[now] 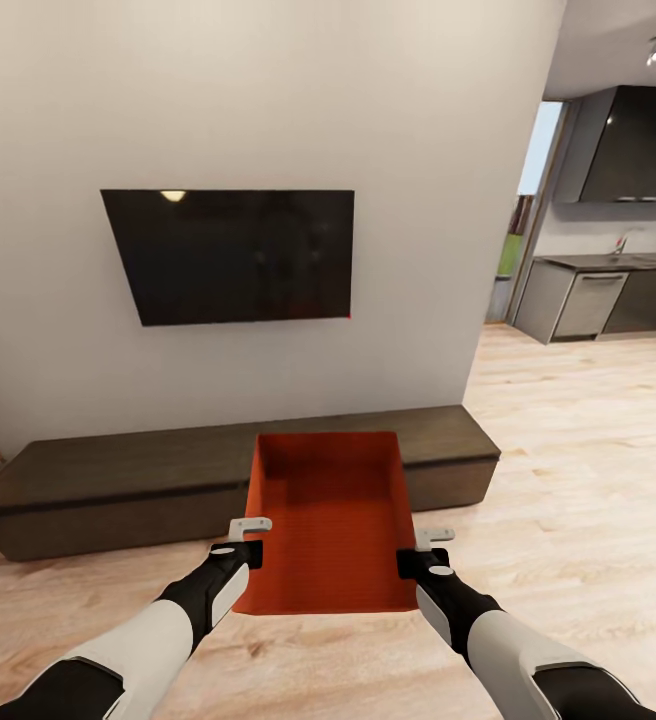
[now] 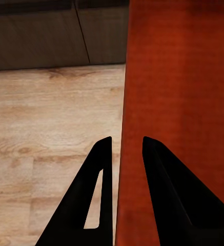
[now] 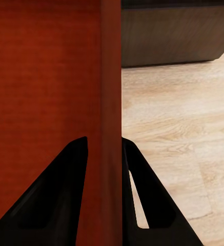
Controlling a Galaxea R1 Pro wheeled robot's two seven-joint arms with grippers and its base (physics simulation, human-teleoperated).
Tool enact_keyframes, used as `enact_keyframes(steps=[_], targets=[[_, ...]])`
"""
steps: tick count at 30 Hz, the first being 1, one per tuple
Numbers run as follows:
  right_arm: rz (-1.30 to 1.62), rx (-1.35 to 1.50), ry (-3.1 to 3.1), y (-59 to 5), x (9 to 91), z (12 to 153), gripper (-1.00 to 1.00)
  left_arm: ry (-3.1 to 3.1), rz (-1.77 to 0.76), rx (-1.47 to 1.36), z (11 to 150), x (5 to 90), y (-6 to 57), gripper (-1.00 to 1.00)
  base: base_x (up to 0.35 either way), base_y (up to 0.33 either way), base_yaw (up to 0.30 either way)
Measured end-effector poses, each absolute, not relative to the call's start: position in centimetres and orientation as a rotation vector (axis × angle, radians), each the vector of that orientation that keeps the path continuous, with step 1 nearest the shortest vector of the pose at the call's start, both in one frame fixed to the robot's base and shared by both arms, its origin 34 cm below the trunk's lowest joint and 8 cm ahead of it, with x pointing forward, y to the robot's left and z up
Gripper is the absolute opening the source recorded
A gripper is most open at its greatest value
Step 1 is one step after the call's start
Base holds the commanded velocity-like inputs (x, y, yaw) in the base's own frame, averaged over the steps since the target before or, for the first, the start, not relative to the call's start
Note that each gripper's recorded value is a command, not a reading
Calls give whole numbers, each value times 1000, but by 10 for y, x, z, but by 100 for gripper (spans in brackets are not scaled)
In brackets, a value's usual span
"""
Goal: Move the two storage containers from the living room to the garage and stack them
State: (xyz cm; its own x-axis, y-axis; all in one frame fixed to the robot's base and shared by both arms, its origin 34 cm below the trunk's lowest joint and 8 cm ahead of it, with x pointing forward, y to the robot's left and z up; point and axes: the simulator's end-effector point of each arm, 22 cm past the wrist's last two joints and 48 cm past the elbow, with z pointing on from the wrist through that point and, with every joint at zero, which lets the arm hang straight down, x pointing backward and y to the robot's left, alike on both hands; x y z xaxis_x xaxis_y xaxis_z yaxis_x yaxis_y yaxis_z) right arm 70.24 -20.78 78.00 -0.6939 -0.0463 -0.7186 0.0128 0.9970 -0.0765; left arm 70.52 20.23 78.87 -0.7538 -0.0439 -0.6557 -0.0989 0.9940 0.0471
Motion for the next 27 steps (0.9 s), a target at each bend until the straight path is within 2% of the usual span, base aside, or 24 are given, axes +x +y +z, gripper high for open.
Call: enact_keyframes(steps=[27], targets=[[-96,-22,2294,-208,710,805,-100,2382,98,-101,813,712,202,-100,0,0,0]])
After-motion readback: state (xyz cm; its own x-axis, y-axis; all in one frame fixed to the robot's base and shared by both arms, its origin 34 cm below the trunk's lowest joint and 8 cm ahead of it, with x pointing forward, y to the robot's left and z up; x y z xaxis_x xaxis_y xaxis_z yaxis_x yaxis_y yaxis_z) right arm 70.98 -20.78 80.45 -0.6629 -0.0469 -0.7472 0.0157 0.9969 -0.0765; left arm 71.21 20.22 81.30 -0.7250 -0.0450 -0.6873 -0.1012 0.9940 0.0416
